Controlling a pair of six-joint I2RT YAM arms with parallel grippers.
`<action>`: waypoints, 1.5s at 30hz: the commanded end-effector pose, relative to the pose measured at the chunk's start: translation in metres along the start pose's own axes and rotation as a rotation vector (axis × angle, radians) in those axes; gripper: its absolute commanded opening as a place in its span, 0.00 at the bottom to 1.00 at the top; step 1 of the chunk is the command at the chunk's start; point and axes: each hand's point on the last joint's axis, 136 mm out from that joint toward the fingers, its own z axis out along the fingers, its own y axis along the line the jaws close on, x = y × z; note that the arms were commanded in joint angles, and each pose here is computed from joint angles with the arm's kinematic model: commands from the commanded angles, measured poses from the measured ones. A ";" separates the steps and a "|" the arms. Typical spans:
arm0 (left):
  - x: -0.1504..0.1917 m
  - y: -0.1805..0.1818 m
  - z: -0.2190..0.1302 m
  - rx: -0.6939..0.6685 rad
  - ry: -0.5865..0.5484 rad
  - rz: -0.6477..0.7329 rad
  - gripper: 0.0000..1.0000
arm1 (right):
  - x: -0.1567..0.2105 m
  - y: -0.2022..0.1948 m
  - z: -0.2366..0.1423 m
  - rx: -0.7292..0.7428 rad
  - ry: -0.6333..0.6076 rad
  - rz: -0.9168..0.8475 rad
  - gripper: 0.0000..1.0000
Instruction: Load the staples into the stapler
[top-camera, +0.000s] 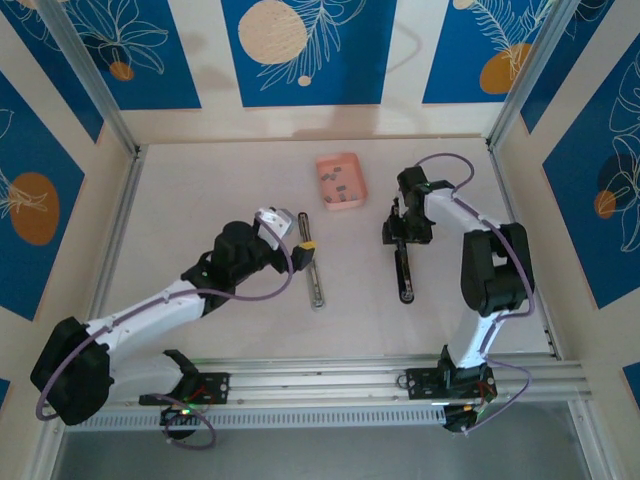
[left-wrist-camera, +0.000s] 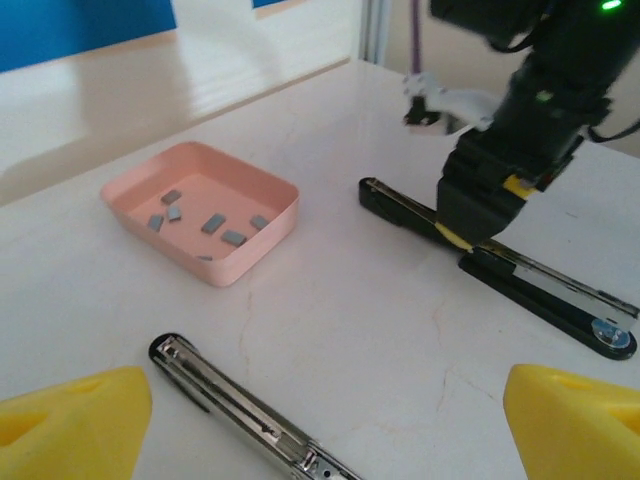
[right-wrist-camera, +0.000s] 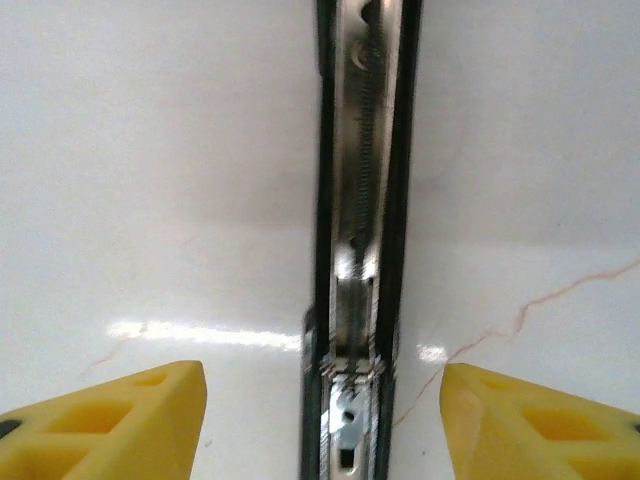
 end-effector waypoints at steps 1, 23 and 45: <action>-0.005 0.021 -0.011 -0.103 0.062 -0.094 0.93 | -0.007 0.033 -0.043 -0.103 -0.084 -0.002 0.68; 0.040 0.061 -0.044 -0.134 0.079 -0.445 0.95 | 0.103 0.215 0.014 -0.346 0.113 0.085 0.66; 0.044 0.060 -0.043 -0.118 0.065 -0.465 0.94 | 0.115 0.260 0.018 -0.406 0.139 0.008 0.58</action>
